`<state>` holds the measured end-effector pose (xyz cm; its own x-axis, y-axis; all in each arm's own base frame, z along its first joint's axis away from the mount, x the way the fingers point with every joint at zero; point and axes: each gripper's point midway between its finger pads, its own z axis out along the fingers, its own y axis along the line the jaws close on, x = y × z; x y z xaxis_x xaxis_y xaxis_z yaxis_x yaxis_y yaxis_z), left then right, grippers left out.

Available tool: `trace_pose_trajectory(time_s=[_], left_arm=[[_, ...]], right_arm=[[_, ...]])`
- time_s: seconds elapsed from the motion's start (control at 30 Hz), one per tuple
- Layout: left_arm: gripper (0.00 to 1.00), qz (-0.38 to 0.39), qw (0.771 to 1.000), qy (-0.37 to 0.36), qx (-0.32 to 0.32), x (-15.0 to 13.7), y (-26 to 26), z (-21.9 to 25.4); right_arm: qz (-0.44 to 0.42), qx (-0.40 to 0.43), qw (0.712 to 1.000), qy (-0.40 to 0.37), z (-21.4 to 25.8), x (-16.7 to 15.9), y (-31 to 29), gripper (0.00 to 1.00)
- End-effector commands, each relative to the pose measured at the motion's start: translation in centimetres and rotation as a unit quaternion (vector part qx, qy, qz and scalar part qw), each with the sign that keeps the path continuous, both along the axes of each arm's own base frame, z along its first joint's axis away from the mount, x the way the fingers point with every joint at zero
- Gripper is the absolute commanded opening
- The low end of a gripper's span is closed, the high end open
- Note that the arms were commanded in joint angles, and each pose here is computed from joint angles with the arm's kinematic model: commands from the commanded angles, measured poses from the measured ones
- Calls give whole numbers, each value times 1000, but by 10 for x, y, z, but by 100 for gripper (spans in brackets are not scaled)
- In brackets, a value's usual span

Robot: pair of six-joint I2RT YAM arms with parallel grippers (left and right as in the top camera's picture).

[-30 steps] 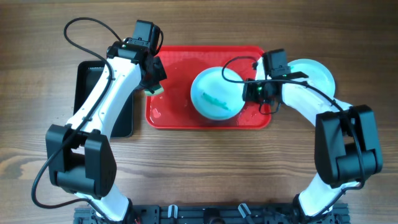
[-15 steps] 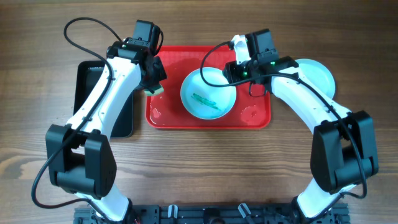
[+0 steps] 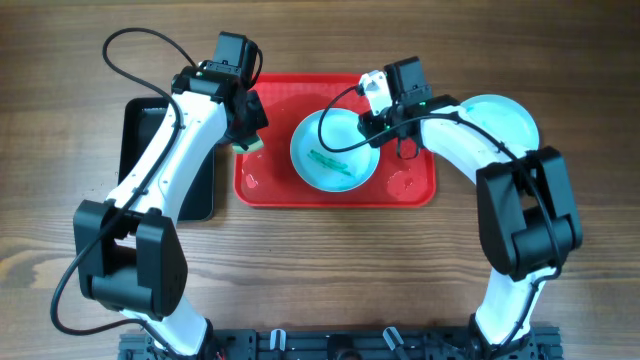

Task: Clean dirty plates on tray and stack at the side
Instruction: 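Hold the green-streaked plate at the tray center with the right gripper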

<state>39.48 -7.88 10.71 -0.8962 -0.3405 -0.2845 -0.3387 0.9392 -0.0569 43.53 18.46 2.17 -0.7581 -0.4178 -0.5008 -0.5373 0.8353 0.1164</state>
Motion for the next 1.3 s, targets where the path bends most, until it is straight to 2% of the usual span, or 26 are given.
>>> trace_pose_trajectory(time_s=[0.0,0.23,0.43,0.5,0.63,0.7,0.8,0.87,1.0,1.07,1.2,1.27], left_arm=[[4,-8,1000,2,0,1,-1,-2],[4,-8,1000,2,0,1,-1,-2],[4,-8,1000,3,0,1,-1,-2],[4,-8,1000,3,0,1,-1,-2],[4,-8,1000,3,0,1,-1,-2],[4,-8,1000,3,0,1,-1,-2],[4,-8,1000,3,0,1,-1,-2],[4,-8,1000,3,0,1,-1,-2],[4,-8,1000,3,0,1,-1,-2],[4,-8,1000,3,0,1,-1,-2],[4,-9,1000,4,-8,1,-4,-2],[4,-8,1000,2,-8,1,-4,-2]], right_arm=[[3,5,1000,5,-4,2,3,31],[-24,-2,998,65,-27,-16,-3,4],[-88,17,990,112,-7,-20,-3,4],[-161,41,975,144,1,-18,-2,4],[-299,90,925,217,1,-28,6,4],[-327,92,912,229,-7,-32,13,4],[-332,83,911,230,-15,-37,20,4],[-333,84,910,233,-15,-40,23,11],[-332,85,911,231,-15,-39,24,41],[-316,91,919,217,-13,-33,27,49],[-245,85,956,136,-5,-7,30,50],[-236,88,962,102,0,6,30,50]])
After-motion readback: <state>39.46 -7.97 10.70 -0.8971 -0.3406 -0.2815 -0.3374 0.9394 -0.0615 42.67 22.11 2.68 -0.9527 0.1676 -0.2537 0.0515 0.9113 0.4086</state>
